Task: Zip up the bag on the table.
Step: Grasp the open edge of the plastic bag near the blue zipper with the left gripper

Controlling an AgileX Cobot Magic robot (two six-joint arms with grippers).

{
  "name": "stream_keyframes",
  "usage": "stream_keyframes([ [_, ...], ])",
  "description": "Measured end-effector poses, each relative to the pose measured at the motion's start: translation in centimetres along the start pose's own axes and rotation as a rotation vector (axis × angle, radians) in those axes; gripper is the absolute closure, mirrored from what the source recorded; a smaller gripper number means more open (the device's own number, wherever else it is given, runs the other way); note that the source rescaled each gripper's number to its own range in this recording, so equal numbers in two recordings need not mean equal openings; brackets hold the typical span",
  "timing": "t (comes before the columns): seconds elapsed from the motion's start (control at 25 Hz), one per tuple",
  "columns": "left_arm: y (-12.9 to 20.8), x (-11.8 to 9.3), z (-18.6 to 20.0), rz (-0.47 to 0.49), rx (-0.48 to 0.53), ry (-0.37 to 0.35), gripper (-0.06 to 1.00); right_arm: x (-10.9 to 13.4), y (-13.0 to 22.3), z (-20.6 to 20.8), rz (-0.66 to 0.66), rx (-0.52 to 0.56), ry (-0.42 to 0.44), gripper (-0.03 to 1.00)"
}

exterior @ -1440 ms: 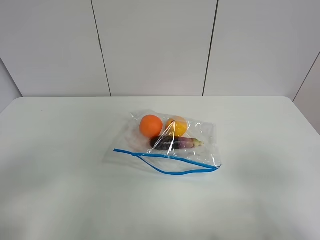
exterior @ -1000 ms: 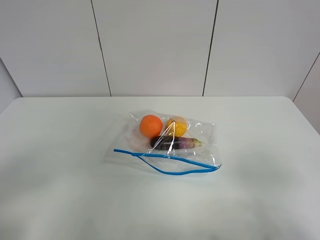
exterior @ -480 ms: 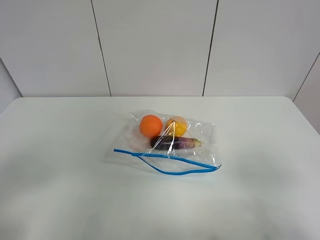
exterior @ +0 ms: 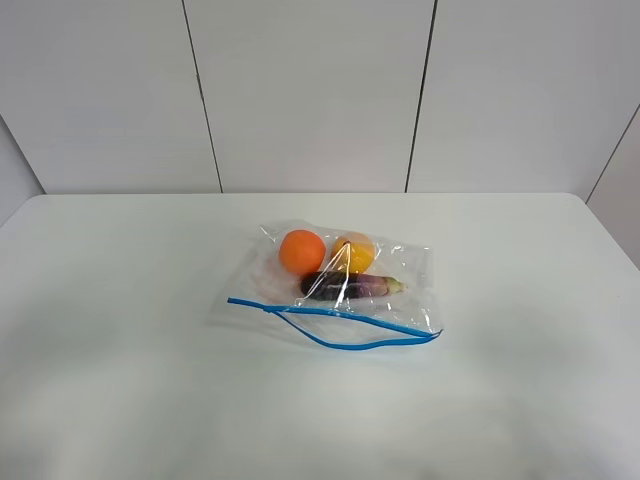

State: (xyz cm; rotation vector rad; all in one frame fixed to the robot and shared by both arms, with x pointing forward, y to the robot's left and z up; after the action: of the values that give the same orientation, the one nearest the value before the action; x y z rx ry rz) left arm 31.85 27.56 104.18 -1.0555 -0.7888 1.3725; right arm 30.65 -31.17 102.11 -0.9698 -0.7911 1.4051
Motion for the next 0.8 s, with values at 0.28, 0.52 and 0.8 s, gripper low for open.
stream_keyframes([
  [0.28,-2.6,-0.4,-4.7,0.071,0.183,0.043,-0.06,0.0,0.0,0.0,0.000,0.000,0.000,-0.03],
  [0.52,-3.7,-0.5,-11.2,0.141,0.394,0.090,-0.06,0.0,0.0,0.0,0.000,0.000,0.000,-0.03],
  [0.8,-3.9,-1.8,-19.8,0.241,0.591,0.230,-0.06,0.0,0.0,0.0,0.000,0.000,0.000,-0.03],
])
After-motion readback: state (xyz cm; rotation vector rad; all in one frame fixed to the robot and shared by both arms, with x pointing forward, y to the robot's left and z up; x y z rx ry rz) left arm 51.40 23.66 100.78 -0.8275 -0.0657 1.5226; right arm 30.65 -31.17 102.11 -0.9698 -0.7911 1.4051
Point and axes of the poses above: a point on each arm's last joint axis where the gripper is mounted, z pointing back along that axis away from the gripper, x along the wrist's bending axis when the last joint is at zero, y = z × x, the point moved 8 cm from there along -z, pointing out along that axis toward the gripper, and after that the axes turned 4 degrees about z, right-handed, at the moved point
